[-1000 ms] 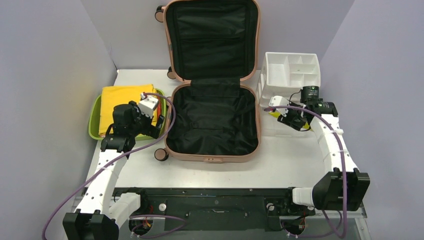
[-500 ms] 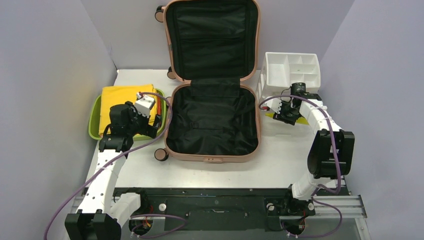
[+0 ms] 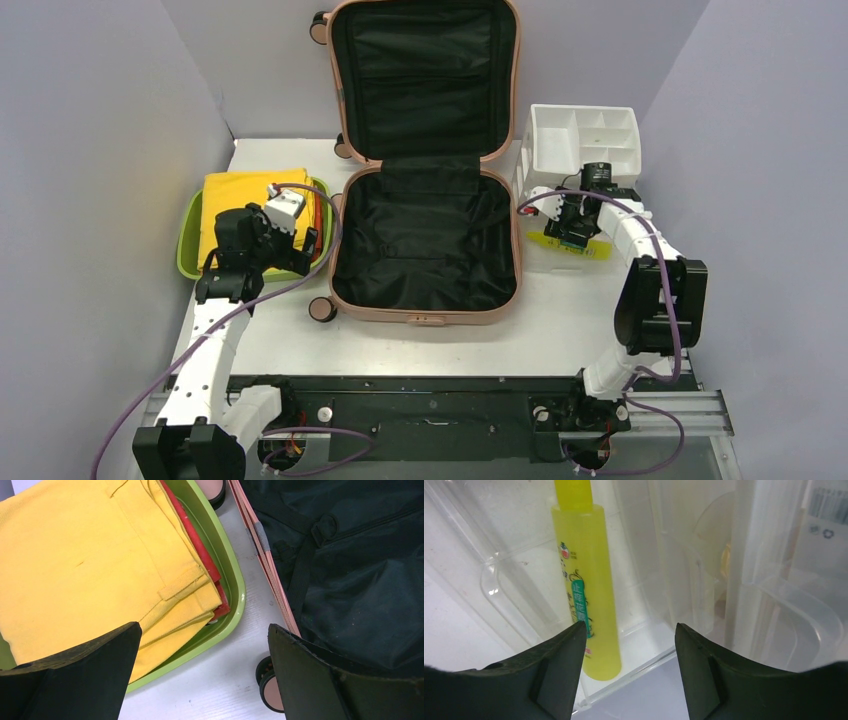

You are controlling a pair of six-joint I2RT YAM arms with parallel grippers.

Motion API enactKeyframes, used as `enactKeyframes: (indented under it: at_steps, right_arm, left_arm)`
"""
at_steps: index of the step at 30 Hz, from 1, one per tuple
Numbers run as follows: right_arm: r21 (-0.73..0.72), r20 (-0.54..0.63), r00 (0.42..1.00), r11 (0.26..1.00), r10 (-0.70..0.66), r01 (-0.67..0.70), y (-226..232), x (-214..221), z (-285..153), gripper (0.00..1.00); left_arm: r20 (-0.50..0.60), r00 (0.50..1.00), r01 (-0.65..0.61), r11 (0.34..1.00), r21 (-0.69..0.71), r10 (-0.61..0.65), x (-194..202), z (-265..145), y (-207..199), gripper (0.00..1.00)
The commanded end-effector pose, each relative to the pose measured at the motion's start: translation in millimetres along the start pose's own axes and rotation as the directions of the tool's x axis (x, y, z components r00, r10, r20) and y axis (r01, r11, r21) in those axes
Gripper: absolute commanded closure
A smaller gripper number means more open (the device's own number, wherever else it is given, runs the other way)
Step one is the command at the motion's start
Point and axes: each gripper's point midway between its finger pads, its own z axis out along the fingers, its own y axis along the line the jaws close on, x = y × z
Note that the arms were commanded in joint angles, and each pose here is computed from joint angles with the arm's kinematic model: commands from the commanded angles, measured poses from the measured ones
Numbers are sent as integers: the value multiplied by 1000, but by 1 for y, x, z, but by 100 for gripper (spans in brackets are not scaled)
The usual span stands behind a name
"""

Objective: Open, take out, and arrange the luggage
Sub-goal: Place the makeup in the drawer, then close the drawer in the storage box.

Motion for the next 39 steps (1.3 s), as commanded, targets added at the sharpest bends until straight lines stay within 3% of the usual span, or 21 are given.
enactKeyframes:
  at_steps: [1,7,12,14,18,19,23,32,39]
  right_arm:
    - [110,26,1000,994,-3,0,-18,-7,-28,38]
    - [159,137,977,970,162,-183,-3,-11,-72,38]
    - [152,198,897,891,396,-427,41,1,-65,50]
    - [131,222,833,830,508,-541,56,4,-55,54]
    - [119,313,634,634,707,-765,64,2,-40,57]
    - [96,325,559,562,762,-822,69,1,-35,57]
    - [98,357,427,421,831,-902,61,3,-25,60]
    - [115,318,343,323,884,-939,43,14,14,65]
    - [147,449,279,237,849,-960,2,12,16,66]
  left_arm:
    - [53,999,7,1000,4,-7,-14,0,2,4]
    - [67,998,5,1000,2,-5,-16,-5,1,4]
    - [79,997,5,1000,7,-6,-19,-6,1,4]
    - [80,997,5,1000,13,-6,-19,-5,0,4]
    - [78,997,9,1000,23,-10,-19,-4,-1,4]
    - [74,997,10,1000,24,-12,-19,-3,-1,4]
    - [75,997,9,1000,17,-11,-19,-4,0,4]
    - [72,997,19,1000,-14,-17,-17,-7,8,4]
    - [53,998,25,1000,-17,-24,-14,-2,10,4]
